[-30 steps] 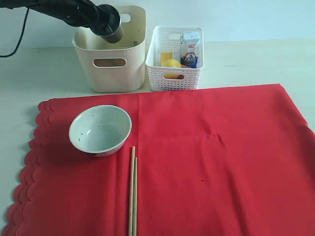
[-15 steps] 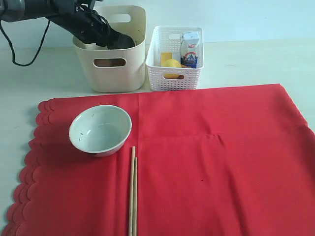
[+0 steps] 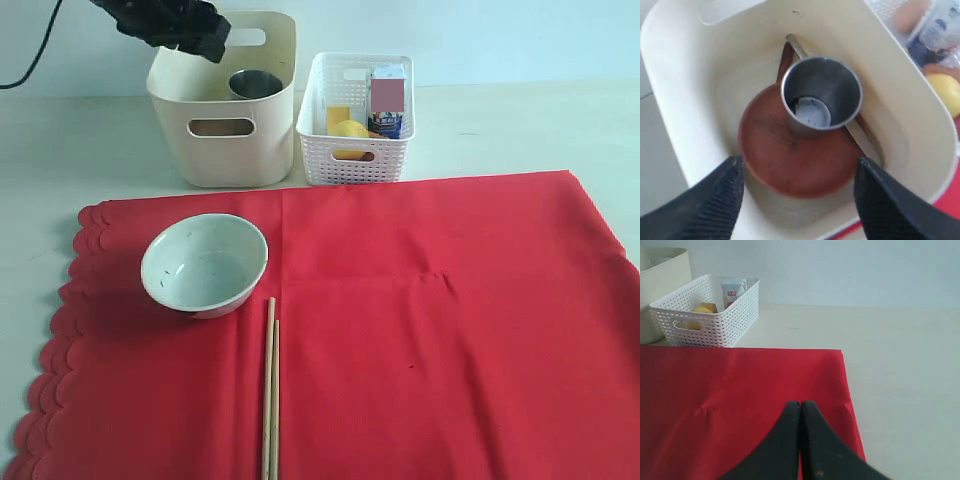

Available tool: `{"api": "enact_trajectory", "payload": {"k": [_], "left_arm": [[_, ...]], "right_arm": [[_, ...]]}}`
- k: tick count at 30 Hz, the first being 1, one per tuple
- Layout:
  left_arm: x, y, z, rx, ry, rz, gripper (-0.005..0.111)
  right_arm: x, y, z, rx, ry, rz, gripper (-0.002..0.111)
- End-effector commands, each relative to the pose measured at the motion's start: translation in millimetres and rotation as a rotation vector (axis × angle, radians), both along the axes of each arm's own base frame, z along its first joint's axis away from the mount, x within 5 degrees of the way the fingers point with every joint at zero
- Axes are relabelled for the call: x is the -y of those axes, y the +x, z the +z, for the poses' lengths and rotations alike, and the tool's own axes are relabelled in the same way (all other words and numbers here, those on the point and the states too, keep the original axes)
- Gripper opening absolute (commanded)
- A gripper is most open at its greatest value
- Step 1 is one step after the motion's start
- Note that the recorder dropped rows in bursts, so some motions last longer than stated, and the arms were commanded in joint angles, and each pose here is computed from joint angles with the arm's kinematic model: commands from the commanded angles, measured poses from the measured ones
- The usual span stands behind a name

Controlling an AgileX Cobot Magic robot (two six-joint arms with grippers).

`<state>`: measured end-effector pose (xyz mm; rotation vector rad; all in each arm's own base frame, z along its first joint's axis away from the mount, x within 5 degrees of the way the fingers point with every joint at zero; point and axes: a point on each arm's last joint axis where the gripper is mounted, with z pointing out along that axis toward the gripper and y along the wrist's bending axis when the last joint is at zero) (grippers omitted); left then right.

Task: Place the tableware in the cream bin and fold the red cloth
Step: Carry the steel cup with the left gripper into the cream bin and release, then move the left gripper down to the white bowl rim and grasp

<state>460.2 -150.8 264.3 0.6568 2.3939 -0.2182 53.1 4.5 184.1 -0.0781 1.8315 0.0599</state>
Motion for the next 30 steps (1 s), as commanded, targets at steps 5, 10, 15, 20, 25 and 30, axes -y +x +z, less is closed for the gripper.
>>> {"api": "enact_trajectory", "payload": {"k": [5, 10, 15, 20, 25, 30], "left_arm": [[-9.5, -41.9, 37.9, -0.215, 0.033, -0.015, 0.062], [-14.1, -64.9, 44.1, -0.321, 0.028, -0.002, 0.062], [-21.8, -91.7, 41.2, -0.364, 0.026, 0.019, 0.062], [-30.8, -120.1, 33.8, -0.353, 0.02, 0.038, 0.062], [-38.1, -140.5, 13.0, -0.345, 0.02, 0.058, 0.062], [-42.5, -148.4, -21.3, -0.325, 0.022, 0.088, 0.062]], "right_arm": [[0.2, -0.1, -0.7, 0.004, 0.0, -0.004, 0.0], [0.2, -0.1, -0.7, 0.004, 0.0, -0.004, 0.0], [0.2, -0.1, -0.5, 0.006, 0.0, -0.004, 0.0], [0.2, -0.1, -0.5, 0.006, 0.0, -0.004, 0.0], [0.2, -0.1, -0.5, 0.006, 0.0, -0.004, 0.0], [0.2, -0.1, -0.5, 0.006, 0.0, -0.004, 0.0]]}}
